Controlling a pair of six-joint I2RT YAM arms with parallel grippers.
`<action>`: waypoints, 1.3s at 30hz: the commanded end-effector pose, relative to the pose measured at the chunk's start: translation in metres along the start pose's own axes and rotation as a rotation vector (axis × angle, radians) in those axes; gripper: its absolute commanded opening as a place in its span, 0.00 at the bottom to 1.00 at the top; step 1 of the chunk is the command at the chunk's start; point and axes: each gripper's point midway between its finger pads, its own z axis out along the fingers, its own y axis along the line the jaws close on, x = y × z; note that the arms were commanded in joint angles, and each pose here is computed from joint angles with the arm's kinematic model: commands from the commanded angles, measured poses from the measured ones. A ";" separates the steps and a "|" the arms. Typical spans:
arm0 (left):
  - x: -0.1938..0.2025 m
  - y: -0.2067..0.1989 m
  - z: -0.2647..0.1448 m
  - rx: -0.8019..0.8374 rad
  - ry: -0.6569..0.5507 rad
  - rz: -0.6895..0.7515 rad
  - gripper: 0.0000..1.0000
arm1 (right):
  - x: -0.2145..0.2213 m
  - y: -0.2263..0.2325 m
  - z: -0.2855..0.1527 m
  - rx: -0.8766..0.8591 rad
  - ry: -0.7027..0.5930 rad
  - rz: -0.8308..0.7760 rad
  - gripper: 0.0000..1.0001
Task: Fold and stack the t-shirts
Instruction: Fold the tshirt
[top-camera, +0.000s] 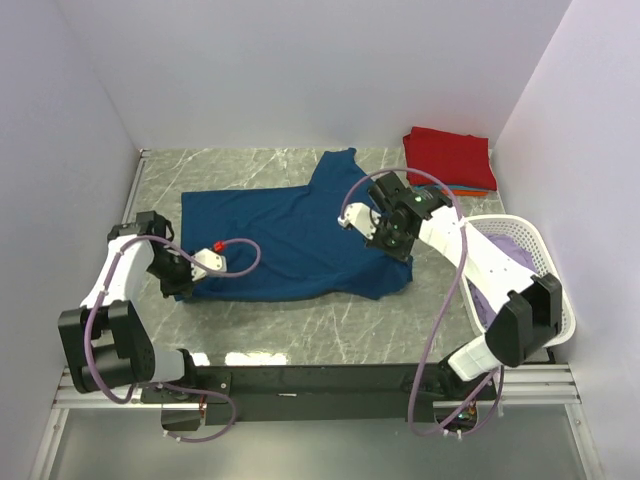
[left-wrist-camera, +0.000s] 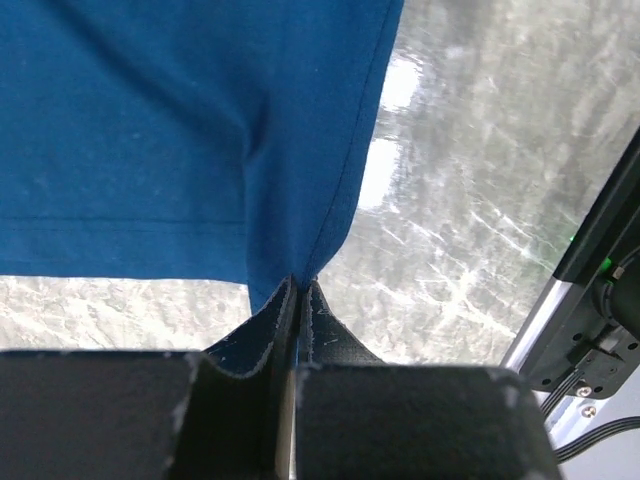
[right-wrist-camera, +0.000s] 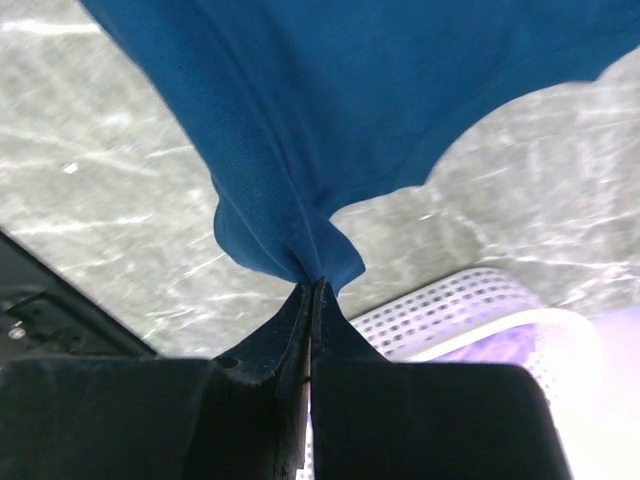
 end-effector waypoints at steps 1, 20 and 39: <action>-0.012 0.014 -0.006 -0.019 -0.057 -0.029 0.05 | -0.015 -0.029 -0.008 0.066 -0.009 -0.043 0.00; -0.006 0.087 0.000 -0.038 -0.081 -0.137 0.06 | -0.058 -0.098 0.020 0.112 0.052 -0.123 0.00; 0.003 0.128 0.015 -0.063 -0.080 -0.181 0.05 | -0.074 -0.131 0.053 0.115 0.079 -0.141 0.00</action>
